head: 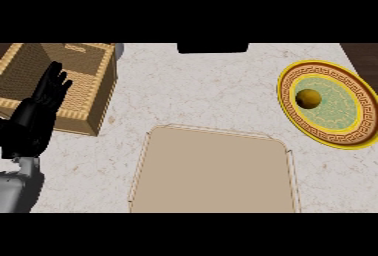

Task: Pick the lemon from the tray and place it in the plate

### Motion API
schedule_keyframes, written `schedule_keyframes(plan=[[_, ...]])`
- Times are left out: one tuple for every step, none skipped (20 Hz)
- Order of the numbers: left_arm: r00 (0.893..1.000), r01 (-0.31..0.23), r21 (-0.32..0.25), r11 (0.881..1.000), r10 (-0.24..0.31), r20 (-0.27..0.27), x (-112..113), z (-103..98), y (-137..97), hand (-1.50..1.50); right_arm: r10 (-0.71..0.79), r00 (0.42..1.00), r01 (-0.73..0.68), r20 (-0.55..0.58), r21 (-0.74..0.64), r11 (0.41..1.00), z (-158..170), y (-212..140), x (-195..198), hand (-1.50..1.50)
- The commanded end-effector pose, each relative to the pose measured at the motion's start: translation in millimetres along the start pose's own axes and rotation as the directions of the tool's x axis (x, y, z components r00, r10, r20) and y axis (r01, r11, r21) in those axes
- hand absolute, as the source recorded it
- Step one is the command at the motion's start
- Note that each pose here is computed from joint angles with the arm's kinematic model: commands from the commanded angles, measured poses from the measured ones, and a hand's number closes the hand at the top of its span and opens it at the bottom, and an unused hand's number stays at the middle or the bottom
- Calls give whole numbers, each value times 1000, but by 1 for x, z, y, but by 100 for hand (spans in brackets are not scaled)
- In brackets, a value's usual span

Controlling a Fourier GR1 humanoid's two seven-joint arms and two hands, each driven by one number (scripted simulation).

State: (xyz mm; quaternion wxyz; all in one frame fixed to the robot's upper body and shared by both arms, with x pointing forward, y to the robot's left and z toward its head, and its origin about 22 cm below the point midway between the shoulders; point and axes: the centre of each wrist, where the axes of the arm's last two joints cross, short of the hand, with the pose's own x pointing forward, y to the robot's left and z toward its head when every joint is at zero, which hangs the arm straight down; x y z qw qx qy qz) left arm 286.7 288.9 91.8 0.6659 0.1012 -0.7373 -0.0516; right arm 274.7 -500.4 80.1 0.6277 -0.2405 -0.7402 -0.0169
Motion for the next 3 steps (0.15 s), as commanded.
schedule_keyframes(plan=[[967, -56, -29, 998, 47, -251, -54, 27, -24, 0, 36, 999, -36, -39, -7, 999, 6, -9, -11, -150], [972, -36, -29, 999, 28, -234, -53, 23, -18, 0, 37, 999, -36, -38, 14, 999, 8, -21, -8, -150], [973, -48, -29, 998, 40, -227, -57, 19, -25, 0, 23, 999, -24, -37, -14, 1000, 0, -26, -1, -150]])
